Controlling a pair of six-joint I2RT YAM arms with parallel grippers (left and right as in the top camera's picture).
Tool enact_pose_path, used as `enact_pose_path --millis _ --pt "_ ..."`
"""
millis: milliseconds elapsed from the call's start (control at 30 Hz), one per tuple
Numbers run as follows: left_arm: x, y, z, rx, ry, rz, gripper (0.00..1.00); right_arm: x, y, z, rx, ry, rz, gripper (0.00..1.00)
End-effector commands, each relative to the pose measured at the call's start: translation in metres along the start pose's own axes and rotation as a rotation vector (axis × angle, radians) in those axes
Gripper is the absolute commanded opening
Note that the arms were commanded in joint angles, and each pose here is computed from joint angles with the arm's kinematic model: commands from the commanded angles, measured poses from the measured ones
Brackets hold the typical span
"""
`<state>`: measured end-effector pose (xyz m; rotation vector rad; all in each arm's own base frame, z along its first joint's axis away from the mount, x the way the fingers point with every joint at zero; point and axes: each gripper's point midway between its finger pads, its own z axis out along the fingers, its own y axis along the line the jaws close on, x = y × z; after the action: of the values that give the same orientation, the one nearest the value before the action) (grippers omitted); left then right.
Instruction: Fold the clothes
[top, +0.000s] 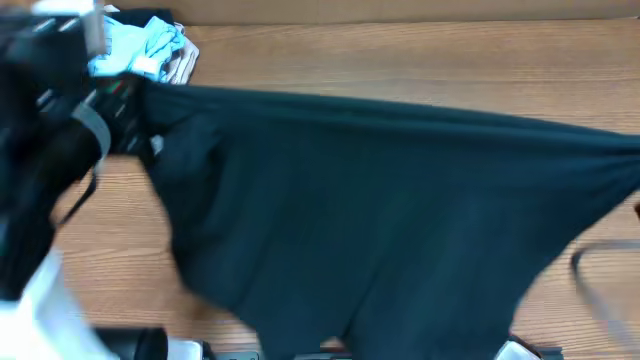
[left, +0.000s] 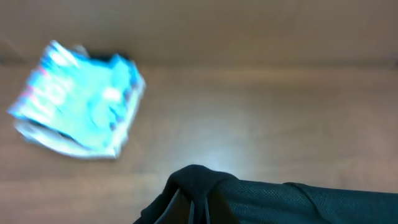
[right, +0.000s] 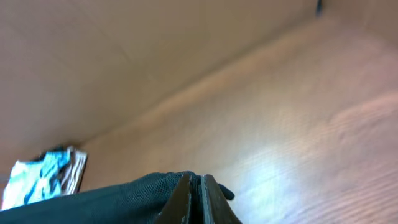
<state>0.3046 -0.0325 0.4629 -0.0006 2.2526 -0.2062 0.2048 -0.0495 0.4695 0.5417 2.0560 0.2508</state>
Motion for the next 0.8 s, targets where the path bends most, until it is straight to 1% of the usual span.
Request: enact_pose_path --millis 0,67,100,233,333,467,533,600,767 --pt "0.007 0.032 0.07 -0.125 0.155 -0.013 0.04 0.004 -0.054 0.065 0.11 0.157 0.044 0.04" --pt "0.01 0.036 0.106 -0.129 0.217 -0.016 0.04 0.009 -0.07 0.102 0.102 0.232 0.064 0.04" --pt "0.011 0.039 0.136 -0.129 0.252 -0.014 0.04 0.015 -0.083 0.135 0.095 0.29 0.076 0.04" --pt "0.015 0.039 0.21 -0.103 0.306 -0.013 0.04 0.033 -0.101 0.217 0.067 0.408 0.095 0.04" --pt "0.017 0.036 0.266 -0.069 0.315 -0.004 0.04 0.042 -0.105 0.283 0.037 0.449 0.089 0.04" --pt "0.015 0.03 0.345 -0.039 0.258 0.014 0.04 0.049 -0.098 0.369 -0.009 0.419 0.074 0.04" --pt "0.014 0.026 0.37 -0.028 0.23 0.023 0.04 0.054 -0.091 0.396 -0.03 0.408 0.061 0.04" --pt "0.017 0.022 0.387 -0.021 0.222 0.032 0.04 0.059 -0.089 0.411 -0.03 0.406 0.062 0.04" --pt "0.028 0.014 0.396 -0.012 0.25 0.043 0.05 0.064 -0.091 0.415 -0.008 0.417 0.054 0.04"
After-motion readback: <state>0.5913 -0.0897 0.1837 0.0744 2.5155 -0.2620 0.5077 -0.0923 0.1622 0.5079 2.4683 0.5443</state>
